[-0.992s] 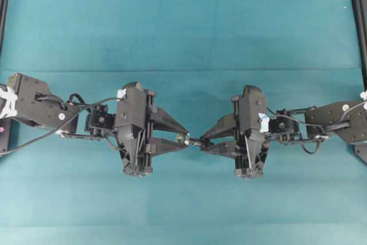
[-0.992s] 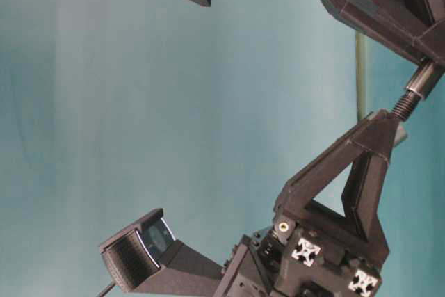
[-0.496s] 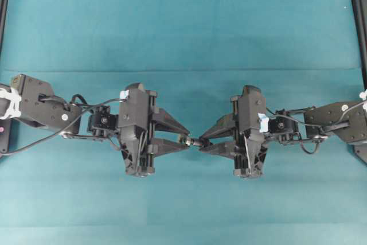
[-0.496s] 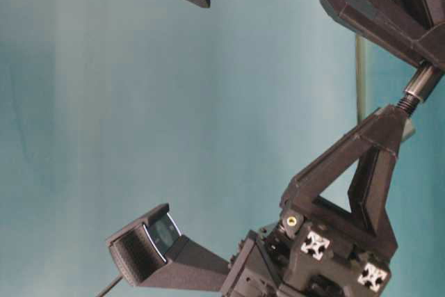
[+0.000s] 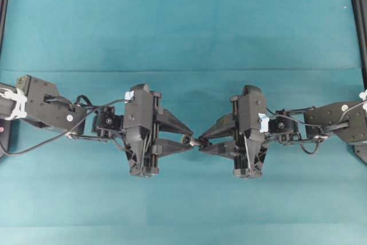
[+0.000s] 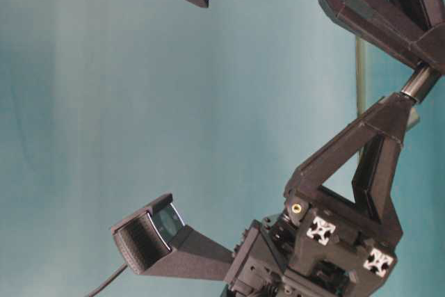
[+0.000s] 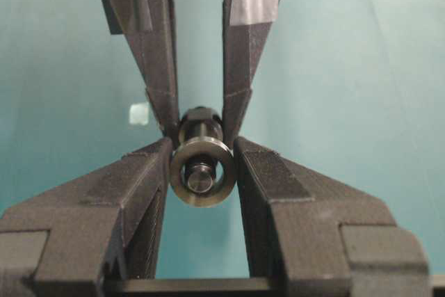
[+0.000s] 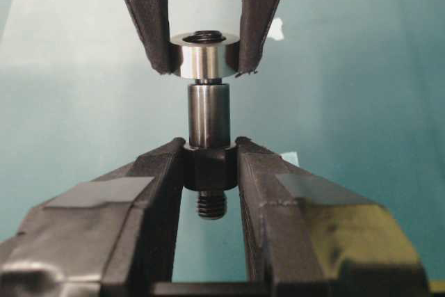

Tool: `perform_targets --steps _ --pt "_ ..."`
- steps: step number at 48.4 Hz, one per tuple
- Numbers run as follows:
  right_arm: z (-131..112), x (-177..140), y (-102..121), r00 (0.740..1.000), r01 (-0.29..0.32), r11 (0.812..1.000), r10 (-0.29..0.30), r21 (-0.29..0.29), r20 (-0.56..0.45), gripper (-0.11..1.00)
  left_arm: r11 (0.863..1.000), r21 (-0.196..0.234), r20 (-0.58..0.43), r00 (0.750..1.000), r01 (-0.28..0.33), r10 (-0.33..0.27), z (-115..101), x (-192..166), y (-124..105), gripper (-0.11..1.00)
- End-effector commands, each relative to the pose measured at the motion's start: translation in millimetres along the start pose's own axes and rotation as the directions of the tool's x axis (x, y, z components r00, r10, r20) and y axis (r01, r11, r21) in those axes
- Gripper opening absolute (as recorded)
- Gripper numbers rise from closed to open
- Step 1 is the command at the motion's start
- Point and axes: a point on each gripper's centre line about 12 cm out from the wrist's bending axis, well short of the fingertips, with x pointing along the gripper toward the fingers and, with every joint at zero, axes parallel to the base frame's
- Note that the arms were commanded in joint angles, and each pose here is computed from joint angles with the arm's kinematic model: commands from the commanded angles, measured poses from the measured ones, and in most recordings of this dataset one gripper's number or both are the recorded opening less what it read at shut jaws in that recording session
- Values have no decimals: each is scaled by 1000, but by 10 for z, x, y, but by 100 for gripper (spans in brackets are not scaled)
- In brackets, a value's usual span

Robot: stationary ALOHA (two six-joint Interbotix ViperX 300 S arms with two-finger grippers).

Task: Insert the washer onto the shaft with both hands.
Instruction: 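Push the washer with the left gripper down over the shaft threads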

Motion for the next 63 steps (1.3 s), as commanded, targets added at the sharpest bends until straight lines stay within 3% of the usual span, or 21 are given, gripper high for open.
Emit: perform_targets --steps 1,47,63 --pt "94 7 20 999 -6 1000 6 12 33 0 1000 -1 35 999 5 -5 106 10 -16 37" --pt "135 32 22 999 -7 1000 6 11 44 0 1000 3 17 1000 13 -13 62 115 -56 37" --pt "159 31 14 998 -6 1000 5 13 63 0 1000 3 -36 999 7 -7 35 181 -52 37"
